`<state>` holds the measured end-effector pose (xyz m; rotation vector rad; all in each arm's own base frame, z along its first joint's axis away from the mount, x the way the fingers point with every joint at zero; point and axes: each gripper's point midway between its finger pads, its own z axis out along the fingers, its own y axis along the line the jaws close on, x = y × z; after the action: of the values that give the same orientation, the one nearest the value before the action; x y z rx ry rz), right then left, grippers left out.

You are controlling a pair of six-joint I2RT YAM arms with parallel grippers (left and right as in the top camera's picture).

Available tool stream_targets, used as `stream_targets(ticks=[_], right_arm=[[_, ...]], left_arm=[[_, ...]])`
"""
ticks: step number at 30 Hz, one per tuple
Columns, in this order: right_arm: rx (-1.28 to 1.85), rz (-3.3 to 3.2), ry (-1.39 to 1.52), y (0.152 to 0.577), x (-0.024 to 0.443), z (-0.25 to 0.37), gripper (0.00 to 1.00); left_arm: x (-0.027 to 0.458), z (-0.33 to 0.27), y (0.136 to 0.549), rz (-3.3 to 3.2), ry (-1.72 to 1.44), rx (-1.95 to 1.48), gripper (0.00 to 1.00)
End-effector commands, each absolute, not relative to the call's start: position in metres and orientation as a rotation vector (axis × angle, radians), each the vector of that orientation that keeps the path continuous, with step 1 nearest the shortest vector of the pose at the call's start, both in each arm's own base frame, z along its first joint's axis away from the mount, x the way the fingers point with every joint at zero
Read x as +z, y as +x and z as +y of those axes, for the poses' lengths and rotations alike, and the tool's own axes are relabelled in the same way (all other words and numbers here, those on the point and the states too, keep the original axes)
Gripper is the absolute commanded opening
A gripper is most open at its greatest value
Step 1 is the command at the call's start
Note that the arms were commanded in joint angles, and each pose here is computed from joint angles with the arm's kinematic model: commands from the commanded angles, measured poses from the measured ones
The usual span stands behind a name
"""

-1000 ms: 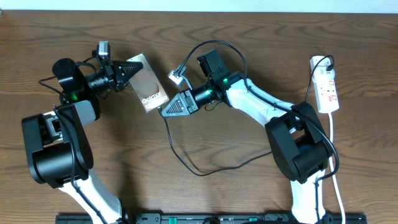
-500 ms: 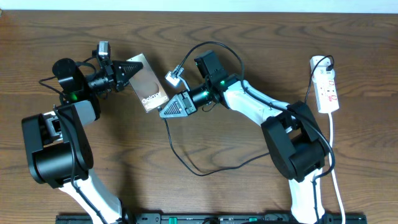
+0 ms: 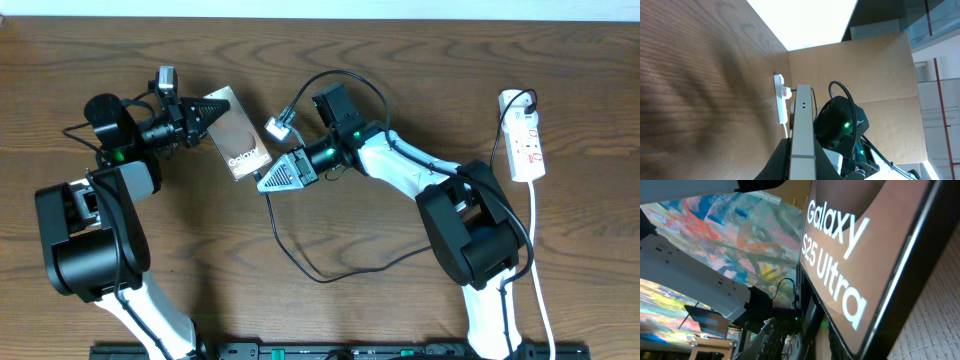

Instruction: Plug charger to phone and switch on socket

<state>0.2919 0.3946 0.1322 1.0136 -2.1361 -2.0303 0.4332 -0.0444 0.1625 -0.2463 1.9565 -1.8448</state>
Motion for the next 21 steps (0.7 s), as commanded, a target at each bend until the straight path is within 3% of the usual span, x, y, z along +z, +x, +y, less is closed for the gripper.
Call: stream_targets(ticks=[1, 11, 21], right_arm=[[-2.034, -2.092, 0.993, 0.2866, 0.1278, 0.3939, 0.25], [-2.034, -2.092, 0.993, 0.2866, 0.1278, 0.3939, 0.11], [-2.030, -2.099, 0.993, 0.2871, 0.1271, 0.3941, 0.07]], left_arm=[[0.1628, -0.0419, 0.4343, 1.955, -0.255, -1.848, 0.07], [0.1627, -0.0419, 0.4342, 1.955, -0.256, -1.848, 0.07], [0.1630, -0.0433, 0.4312, 1.962, -0.238, -1.862, 0.07]])
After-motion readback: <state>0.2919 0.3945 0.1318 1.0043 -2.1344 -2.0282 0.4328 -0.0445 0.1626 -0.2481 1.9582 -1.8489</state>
